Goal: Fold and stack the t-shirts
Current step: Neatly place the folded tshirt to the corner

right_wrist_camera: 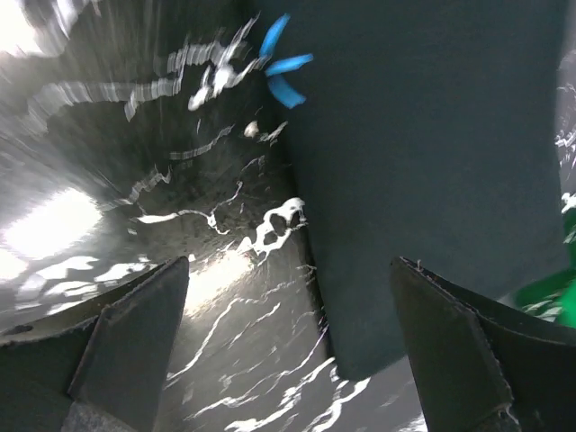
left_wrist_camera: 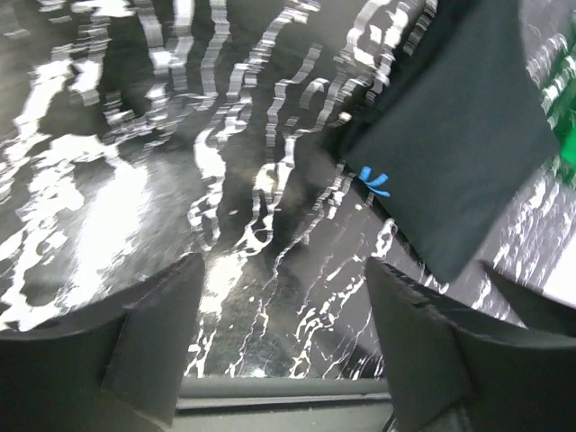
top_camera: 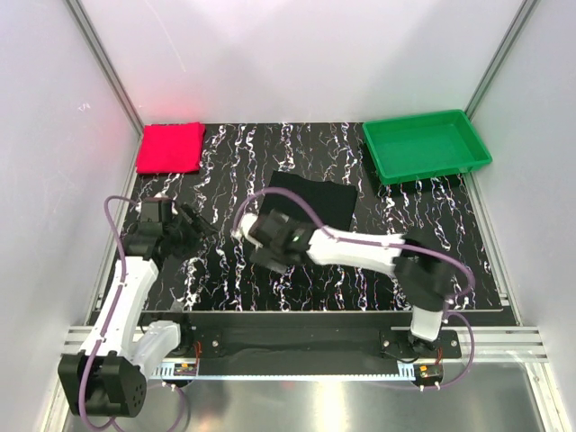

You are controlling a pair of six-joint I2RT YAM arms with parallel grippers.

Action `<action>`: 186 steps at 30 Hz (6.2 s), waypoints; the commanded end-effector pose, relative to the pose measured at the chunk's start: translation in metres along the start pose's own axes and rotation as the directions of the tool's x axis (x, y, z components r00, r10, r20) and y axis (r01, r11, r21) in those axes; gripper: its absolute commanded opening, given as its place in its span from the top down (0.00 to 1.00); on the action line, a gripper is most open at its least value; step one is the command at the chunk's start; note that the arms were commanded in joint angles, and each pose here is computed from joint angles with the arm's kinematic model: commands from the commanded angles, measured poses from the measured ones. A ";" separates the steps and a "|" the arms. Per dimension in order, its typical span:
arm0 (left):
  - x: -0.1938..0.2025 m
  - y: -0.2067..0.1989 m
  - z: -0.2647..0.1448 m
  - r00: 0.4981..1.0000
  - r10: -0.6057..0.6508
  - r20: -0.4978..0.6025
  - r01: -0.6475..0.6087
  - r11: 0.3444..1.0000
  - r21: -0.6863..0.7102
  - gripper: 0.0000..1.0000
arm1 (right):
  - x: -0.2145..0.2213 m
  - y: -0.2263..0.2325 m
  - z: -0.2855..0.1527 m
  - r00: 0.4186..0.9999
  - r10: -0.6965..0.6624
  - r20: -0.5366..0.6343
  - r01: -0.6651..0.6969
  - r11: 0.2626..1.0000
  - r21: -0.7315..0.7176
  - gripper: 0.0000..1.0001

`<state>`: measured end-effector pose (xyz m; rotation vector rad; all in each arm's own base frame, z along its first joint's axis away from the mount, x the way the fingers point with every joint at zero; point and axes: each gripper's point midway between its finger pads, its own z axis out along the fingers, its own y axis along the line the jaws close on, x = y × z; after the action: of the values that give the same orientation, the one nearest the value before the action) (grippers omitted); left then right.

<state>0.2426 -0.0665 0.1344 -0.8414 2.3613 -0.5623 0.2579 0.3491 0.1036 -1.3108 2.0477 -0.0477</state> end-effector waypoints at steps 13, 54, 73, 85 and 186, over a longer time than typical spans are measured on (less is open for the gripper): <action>-0.030 0.024 -0.027 0.970 -0.225 0.086 0.237 0.955 -0.177 0.18 | 0.017 0.010 0.069 0.933 -0.341 -0.115 0.353 0.929 0.110 0.27; -0.031 -0.089 0.077 0.951 -0.174 -0.257 0.273 0.863 0.425 0.01 | 0.003 -0.042 0.003 0.946 -0.314 0.086 0.306 0.948 0.091 1.00; 0.052 -0.136 0.176 0.899 -0.148 -0.411 0.288 0.909 0.303 0.01 | -0.007 -0.068 -0.028 0.958 -0.218 0.188 0.204 0.975 0.091 1.00; 0.046 -0.157 0.217 0.890 -0.130 -0.437 0.312 0.872 0.377 0.42 | -0.005 -0.073 -0.043 0.968 -0.114 0.223 0.095 0.991 0.095 0.88; -0.427 -0.163 0.130 0.508 0.653 0.562 -0.715 0.683 -0.148 1.00 | 0.067 -0.167 -0.089 0.939 0.331 0.095 -0.344 0.911 0.229 0.00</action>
<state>0.6523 0.0747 0.2248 0.0318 2.0273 -0.0376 0.3097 0.1763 0.1805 -0.8478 2.1555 -0.1478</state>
